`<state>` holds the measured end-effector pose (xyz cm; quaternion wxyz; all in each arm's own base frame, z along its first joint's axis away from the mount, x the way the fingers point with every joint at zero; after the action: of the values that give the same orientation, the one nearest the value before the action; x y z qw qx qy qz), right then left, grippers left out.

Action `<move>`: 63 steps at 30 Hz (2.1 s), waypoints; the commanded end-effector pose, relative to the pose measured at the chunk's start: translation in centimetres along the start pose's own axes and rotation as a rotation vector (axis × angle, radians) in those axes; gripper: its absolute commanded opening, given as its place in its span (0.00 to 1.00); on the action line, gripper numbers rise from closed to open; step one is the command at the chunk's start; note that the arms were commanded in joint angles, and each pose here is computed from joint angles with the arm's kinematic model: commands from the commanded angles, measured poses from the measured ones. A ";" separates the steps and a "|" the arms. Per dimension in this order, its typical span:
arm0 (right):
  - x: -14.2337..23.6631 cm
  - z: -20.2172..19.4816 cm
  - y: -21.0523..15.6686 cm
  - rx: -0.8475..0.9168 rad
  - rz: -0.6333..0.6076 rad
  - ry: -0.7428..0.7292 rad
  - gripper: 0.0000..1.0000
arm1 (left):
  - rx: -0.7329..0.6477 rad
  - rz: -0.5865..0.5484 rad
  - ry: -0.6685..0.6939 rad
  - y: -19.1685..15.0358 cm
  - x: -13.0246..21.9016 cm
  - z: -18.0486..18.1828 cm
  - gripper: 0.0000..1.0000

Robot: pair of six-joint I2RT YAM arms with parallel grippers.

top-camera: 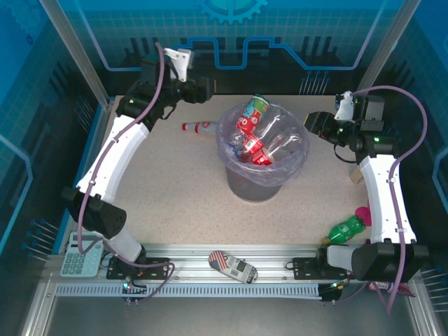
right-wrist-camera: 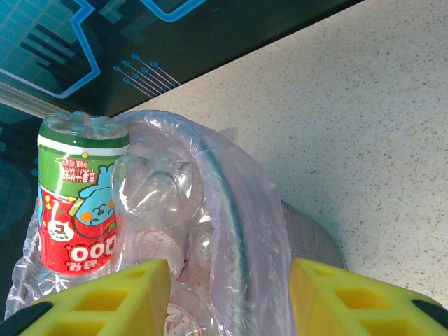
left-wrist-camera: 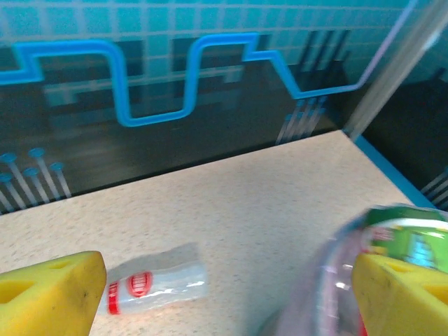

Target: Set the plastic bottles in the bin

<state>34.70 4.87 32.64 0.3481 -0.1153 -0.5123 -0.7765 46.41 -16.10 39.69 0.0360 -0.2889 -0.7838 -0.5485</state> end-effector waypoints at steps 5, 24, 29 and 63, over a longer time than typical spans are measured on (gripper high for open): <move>0.1 0.0 -0.4 -0.013 0.012 0.010 0.49 | 0.132 0.180 0.043 -5.3 -8.0 7.7 0.89; -0.5 -1.7 -3.1 -0.014 0.086 -0.074 0.47 | 0.049 0.494 -0.150 -17.4 -22.2 12.0 0.93; -0.7 -1.8 -3.1 -0.018 0.090 -0.074 0.46 | 0.010 0.582 -0.118 -19.6 -21.3 12.9 0.92; -0.7 -1.5 -2.7 -0.005 0.071 -0.060 0.47 | 0.323 0.359 0.263 -17.7 -9.1 15.3 0.99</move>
<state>33.98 4.15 29.52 0.3569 -0.1660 -0.5102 -0.7647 47.65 -13.43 10.57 0.2837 -0.4663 -0.7159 -0.4354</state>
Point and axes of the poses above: each hand's point on the last joint's axis, 136 mm out from that joint toward the fingers, its own x axis back along the fingers, its own z axis along the line the jaws close on, y = z × x, the point moved 1 cm from there along x, back along the fingers, and after that the axes turned 12 degrees about x, right-handed, at the moved point
